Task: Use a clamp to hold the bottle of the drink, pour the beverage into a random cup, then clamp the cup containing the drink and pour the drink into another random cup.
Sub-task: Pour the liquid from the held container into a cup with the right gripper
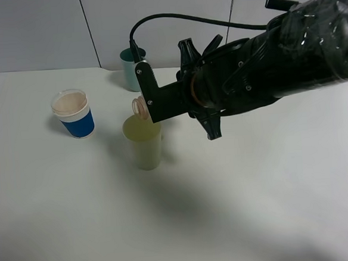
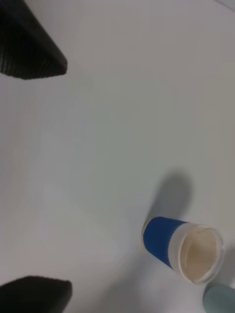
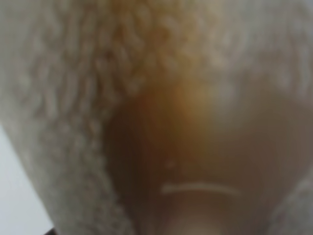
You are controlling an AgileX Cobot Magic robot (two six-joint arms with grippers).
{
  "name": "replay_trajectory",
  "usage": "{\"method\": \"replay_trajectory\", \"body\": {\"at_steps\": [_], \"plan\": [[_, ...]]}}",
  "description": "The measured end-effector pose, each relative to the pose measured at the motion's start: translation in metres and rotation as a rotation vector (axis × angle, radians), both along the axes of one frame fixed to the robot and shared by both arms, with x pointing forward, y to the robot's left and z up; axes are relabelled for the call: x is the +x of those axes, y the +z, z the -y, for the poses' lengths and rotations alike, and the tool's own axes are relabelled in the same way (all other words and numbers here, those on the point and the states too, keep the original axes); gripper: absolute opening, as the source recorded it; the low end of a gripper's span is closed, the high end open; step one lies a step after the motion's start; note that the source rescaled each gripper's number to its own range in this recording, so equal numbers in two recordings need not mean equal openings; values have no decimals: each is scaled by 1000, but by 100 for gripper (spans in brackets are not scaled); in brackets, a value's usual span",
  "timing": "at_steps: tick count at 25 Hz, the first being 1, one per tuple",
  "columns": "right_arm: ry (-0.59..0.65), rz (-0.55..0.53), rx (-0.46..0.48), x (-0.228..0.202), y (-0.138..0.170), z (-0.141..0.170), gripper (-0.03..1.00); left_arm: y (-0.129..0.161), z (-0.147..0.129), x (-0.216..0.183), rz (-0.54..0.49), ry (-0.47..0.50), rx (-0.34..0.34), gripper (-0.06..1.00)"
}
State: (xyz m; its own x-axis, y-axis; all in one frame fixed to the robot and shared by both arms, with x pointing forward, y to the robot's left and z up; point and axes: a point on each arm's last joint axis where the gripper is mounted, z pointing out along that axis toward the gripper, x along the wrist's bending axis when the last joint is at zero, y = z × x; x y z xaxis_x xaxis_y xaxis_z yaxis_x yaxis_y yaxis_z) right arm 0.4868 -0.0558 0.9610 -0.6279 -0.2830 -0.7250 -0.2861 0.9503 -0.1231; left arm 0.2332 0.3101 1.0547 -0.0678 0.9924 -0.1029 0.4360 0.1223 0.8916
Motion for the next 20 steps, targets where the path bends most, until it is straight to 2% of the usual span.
{"method": "replay_trajectory", "body": {"at_steps": [20], "plan": [[27,40,-91,1,2,3,0,0,0,0,0,0,0,88]]}}
